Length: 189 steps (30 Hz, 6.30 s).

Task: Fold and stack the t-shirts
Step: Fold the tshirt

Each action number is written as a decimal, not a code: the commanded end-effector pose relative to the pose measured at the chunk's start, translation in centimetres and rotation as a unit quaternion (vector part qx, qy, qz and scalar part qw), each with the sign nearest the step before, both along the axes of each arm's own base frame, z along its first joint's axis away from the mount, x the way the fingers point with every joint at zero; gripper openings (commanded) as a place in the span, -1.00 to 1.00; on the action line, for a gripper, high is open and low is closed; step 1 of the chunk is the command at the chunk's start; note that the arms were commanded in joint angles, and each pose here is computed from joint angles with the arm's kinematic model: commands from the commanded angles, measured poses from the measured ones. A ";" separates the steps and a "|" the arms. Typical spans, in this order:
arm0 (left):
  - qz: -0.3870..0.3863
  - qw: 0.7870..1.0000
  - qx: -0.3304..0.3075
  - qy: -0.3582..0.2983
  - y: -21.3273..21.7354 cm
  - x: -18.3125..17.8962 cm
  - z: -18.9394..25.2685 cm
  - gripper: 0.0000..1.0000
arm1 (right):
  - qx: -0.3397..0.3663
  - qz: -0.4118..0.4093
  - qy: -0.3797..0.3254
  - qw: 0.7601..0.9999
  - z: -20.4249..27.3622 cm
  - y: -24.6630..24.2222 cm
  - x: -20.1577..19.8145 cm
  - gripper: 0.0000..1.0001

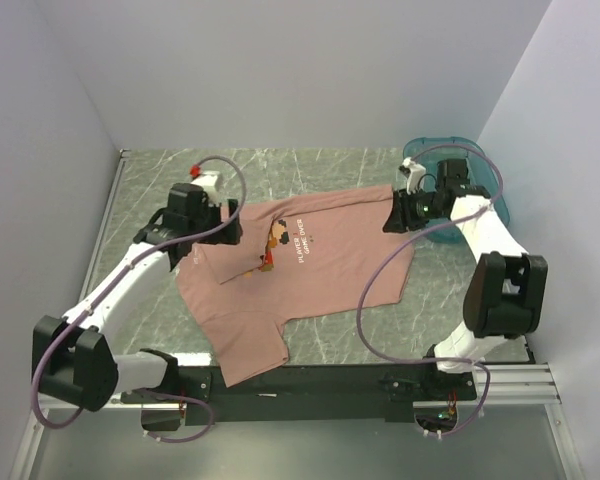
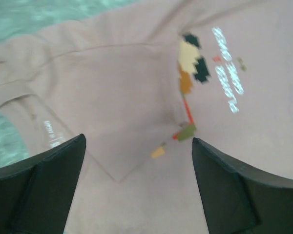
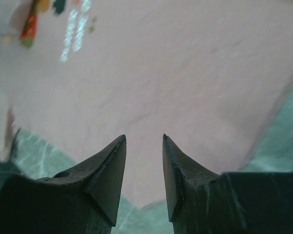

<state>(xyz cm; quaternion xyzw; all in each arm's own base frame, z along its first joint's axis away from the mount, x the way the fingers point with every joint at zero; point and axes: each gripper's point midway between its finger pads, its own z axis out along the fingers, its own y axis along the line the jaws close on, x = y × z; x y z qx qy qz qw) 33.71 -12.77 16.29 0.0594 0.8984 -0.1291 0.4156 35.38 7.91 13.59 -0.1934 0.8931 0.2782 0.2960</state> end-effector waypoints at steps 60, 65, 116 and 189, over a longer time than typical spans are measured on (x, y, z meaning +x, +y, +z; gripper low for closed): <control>0.109 0.989 -0.024 -0.099 5.6 -2.1 2.8 -0.60 | -0.262 -0.147 -0.024 0.954 -7.4 -3.7 22.2 -0.68; 0.108 0.989 -0.025 -0.099 5.6 -2.1 2.8 -0.60 | -0.263 -0.150 -0.036 0.952 -6.7 -4.1 21.8 -0.82; 0.096 0.990 -0.029 -0.099 5.2 -2.2 2.8 -0.61 | -0.275 -0.119 -0.068 0.952 -5.3 -6.1 16.9 -0.85; 0.078 0.992 -0.034 -0.098 4.6 -2.2 2.9 -0.38 | -0.314 0.227 -0.114 0.915 -7.6 9.3 13.6 -0.86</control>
